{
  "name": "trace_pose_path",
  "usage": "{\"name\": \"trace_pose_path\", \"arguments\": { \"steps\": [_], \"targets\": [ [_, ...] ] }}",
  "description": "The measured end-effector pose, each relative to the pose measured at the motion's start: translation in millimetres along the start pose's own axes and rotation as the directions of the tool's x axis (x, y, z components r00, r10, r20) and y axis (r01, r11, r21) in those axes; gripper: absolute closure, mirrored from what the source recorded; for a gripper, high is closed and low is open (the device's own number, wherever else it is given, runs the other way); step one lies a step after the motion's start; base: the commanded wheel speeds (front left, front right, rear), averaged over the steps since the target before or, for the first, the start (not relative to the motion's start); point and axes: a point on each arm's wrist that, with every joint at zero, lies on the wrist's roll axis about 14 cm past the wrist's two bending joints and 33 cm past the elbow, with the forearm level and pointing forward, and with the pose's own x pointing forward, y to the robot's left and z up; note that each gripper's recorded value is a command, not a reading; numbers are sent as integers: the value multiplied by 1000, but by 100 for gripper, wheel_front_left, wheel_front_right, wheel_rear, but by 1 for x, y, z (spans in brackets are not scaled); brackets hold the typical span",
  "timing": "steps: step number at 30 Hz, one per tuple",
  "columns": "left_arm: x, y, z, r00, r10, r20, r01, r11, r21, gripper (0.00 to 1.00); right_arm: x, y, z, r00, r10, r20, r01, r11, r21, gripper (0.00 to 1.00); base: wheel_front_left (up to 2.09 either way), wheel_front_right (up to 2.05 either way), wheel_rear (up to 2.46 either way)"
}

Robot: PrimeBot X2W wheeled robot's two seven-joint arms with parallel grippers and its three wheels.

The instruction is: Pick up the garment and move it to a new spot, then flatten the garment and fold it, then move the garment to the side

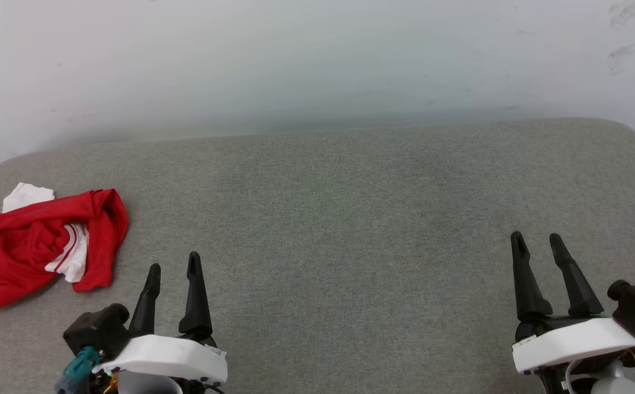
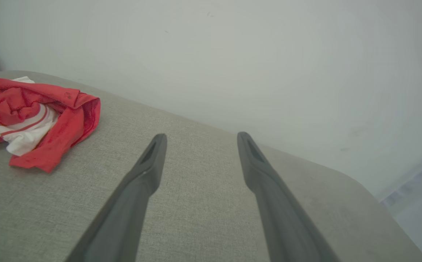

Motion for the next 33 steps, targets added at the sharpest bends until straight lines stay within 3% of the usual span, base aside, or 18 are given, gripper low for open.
{"name": "trace_pose_path", "arguments": {
  "steps": [11,12,16,24,30,33],
  "targets": [
    [-4,-27,1,995,-100,18,96,981,171,0,-3,-2,-7,1000,6,-15,-8,992,-129,0,0,0,0],
    [-6,-38,1,990,-136,28,128,972,198,0,-4,-1,-10,1000,14,-24,-18,982,-185,0,0,0,0],
    [-9,-43,-4,985,-174,11,168,965,201,0,-4,-2,-11,1000,16,-25,-22,974,-226,0,0,0,0],
    [-13,-46,-13,978,-209,-2,199,927,318,0,-5,2,-13,999,36,-29,-43,955,-292,0,0,0,0],
    [-12,-44,-9,981,-191,22,176,939,297,0,-5,4,-13,999,44,-25,-50,950,-309,0,0,0,0],
    [-13,-39,-7,984,-178,32,163,951,261,0,-6,1,-13,999,34,-16,-37,962,-269,0,0,0,0]
  ]
}}
